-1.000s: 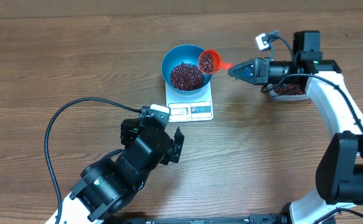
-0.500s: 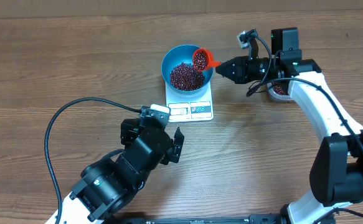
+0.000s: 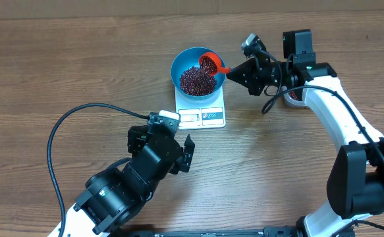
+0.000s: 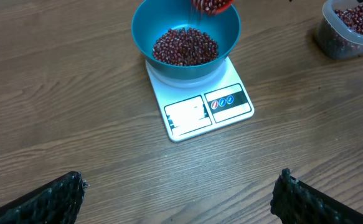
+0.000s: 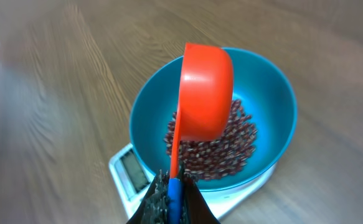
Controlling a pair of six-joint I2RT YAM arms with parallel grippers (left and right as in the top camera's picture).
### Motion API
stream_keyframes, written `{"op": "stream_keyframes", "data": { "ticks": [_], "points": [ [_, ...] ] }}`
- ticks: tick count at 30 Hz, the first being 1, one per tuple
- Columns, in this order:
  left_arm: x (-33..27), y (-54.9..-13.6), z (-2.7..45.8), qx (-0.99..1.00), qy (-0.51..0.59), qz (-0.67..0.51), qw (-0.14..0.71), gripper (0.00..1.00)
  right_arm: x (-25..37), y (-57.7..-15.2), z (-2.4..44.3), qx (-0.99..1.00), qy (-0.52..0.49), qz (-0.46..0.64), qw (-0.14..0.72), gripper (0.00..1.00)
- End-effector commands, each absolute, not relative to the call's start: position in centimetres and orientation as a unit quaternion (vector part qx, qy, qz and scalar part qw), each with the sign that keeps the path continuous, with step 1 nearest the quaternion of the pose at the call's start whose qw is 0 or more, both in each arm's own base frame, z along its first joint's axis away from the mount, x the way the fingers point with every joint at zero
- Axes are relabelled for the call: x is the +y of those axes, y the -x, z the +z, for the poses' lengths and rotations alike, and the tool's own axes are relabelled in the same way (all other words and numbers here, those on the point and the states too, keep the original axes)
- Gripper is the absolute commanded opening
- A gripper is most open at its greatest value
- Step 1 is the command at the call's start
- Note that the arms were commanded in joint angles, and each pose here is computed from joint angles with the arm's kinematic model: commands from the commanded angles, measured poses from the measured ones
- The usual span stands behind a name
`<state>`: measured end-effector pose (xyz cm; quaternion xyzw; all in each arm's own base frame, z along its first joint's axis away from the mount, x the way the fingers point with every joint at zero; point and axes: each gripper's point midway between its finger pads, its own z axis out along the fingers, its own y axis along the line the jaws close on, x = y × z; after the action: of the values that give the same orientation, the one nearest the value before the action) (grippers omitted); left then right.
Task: Scoop item into bowl and weigh 150g on scale
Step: 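Tilt the red cup to pour beans into the blue bowl, then carry the empty red cup back right to the bean tub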
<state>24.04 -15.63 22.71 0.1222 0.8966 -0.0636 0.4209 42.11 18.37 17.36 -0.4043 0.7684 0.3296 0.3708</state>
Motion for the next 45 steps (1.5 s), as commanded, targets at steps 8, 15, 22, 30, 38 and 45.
{"op": "stream_keyframes", "data": {
  "ticks": [8,15,22,30,38,45],
  "points": [
    [-15.6,-24.1,22.4,0.899,-0.115,-0.066,0.418,1.0,18.6,-42.1,17.2,0.624,0.602,0.216,0.449,0.04],
    [-15.6,-24.1,22.4,0.899,-0.115,-0.066,0.418,1.0,18.3,-42.7,17.0,0.627,0.605,0.197,0.449,0.04],
    [-15.6,-24.1,22.4,0.899,-0.115,-0.066,0.418,1.0,18.2,-42.8,16.9,0.636,0.598,0.196,0.446,0.04],
    [-15.6,-24.1,22.4,0.899,-0.115,-0.066,0.418,1.0,17.8,-43.4,20.5,0.711,0.487,0.248,0.442,0.04],
    [-15.7,-24.2,22.5,0.898,-0.114,-0.068,0.42,1.0,13.8,-44.0,25.2,0.804,0.318,0.235,0.445,0.04],
    [-15.7,-24.2,22.5,0.898,-0.114,-0.068,0.42,1.0,6.5,-43.1,24.2,0.893,0.174,0.112,0.401,0.03]
  ]
}}
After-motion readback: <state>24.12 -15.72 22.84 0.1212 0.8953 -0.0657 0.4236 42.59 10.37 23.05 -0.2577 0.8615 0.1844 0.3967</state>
